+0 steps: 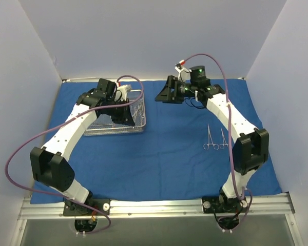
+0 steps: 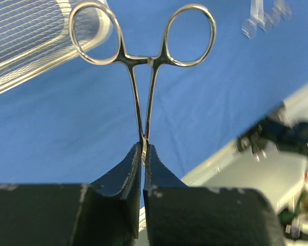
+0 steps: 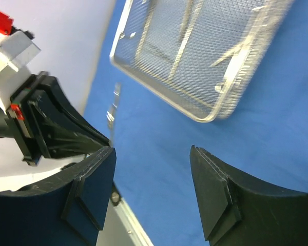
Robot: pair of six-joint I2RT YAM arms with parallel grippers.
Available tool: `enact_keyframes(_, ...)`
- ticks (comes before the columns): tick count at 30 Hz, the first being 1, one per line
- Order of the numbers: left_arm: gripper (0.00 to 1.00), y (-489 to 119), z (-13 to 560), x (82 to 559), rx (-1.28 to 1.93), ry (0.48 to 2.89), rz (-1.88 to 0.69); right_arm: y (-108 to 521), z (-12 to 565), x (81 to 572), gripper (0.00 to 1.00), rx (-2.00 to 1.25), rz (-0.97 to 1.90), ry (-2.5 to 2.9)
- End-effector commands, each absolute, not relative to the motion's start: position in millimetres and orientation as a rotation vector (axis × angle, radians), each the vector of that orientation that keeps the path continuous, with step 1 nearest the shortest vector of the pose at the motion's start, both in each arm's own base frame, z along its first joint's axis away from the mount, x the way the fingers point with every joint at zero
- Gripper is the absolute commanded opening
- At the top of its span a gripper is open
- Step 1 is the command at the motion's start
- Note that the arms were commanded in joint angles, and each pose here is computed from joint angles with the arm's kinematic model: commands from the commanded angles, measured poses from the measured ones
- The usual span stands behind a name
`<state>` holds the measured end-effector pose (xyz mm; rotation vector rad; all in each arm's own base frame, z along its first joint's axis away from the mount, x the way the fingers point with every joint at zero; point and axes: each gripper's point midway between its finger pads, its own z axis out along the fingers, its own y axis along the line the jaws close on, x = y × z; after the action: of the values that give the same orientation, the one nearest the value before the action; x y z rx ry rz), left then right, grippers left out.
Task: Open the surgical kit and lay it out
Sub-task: Place the medical item in the surgical kit.
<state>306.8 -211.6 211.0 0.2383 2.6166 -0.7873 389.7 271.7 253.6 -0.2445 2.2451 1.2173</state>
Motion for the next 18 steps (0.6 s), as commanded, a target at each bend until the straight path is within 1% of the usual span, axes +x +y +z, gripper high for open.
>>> enact_keyframes(1,0.02,-243,254,298,0.515,2.377,-1.038,307,276,378,0.60,-0.316,1.347,2.202)
enact_keyframes(2,0.02,-249,259,297,0.532,2.348,-1.076,311,278,377,0.60,-0.341,1.364,2.193)
enact_keyframes(3,0.02,-256,266,290,0.530,2.333,-1.169,315,283,375,0.60,-0.370,1.393,2.167)
enact_keyframes(7,0.02,-270,287,290,0.536,2.239,-1.301,317,296,368,0.59,-0.422,1.446,2.105)
enact_keyframes(10,0.02,-277,295,290,0.521,2.217,-1.372,319,306,360,0.59,-0.459,1.496,2.063)
enact_keyframes(18,0.02,-281,302,297,0.473,2.219,-1.392,299,326,359,0.60,-0.386,1.483,1.970)
